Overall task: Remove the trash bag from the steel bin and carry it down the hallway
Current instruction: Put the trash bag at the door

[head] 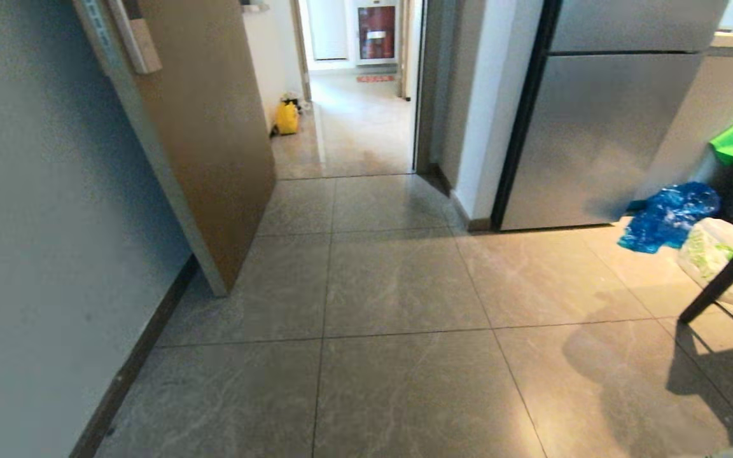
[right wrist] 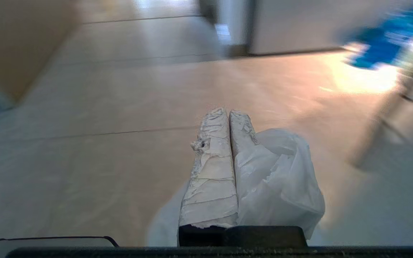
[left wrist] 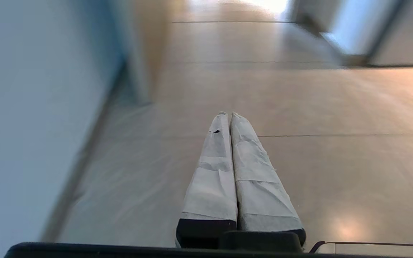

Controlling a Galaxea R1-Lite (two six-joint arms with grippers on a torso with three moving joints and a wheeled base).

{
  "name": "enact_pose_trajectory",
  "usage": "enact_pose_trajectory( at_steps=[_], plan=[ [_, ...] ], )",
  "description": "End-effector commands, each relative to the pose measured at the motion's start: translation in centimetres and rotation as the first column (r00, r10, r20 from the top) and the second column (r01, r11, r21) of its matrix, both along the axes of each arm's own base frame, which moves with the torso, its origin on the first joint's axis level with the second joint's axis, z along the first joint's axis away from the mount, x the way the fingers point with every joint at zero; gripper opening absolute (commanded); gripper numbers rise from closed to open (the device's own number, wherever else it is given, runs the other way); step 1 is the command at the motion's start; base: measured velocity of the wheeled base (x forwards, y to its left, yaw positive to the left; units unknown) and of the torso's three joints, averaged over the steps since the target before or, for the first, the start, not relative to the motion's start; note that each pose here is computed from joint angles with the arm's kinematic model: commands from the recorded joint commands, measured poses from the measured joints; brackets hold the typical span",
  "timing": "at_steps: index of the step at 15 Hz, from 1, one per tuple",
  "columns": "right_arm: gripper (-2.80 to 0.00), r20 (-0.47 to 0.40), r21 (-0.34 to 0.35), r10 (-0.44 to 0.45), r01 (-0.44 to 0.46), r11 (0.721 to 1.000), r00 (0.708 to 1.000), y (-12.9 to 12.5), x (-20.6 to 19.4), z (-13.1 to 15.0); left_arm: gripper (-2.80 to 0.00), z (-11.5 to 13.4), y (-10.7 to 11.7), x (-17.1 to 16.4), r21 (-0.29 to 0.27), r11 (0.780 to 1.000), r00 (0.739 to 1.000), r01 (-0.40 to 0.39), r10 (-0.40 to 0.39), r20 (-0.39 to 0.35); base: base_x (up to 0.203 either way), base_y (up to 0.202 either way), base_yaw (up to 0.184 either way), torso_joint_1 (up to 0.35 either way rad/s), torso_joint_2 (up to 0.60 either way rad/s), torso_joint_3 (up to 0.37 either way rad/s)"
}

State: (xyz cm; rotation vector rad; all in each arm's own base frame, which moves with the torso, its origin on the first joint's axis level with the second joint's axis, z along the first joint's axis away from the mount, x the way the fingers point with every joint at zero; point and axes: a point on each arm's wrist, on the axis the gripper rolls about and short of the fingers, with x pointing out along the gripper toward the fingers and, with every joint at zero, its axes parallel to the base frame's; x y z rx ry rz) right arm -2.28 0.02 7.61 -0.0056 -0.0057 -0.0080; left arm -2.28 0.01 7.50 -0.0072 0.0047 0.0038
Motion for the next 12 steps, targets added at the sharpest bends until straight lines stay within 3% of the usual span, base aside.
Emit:
enact_pose_trajectory(
  at_steps=[1,5,12],
  plan=[
    [-2.80,0.000,-0.001,0.000,0.000,1.000,1.000,0.00,0.00,0.00,-2.80,0.00,0.00,0.00,0.000,1.000,1.000,-0.001,0.001,0.000,-0.002,-0.008,0.207,0.010,0.00,-0.004],
    [-2.80,0.000,-0.001,0.000,0.000,1.000,1.000,0.00,0.00,0.00,-2.80,0.00,0.00,0.00,0.000,1.000,1.000,-0.001,0.001,0.000,0.000,-0.008,0.138,0.004,0.00,0.003],
    [-2.80,-0.001,-0.001,0.000,0.000,1.000,1.000,0.00,0.00,-0.01,-2.80,0.00,0.00,0.00,0.000,1.000,1.000,-0.001,0.001,0.000,0.000,0.000,0.000,0.000,0.00,0.000]
  ],
)
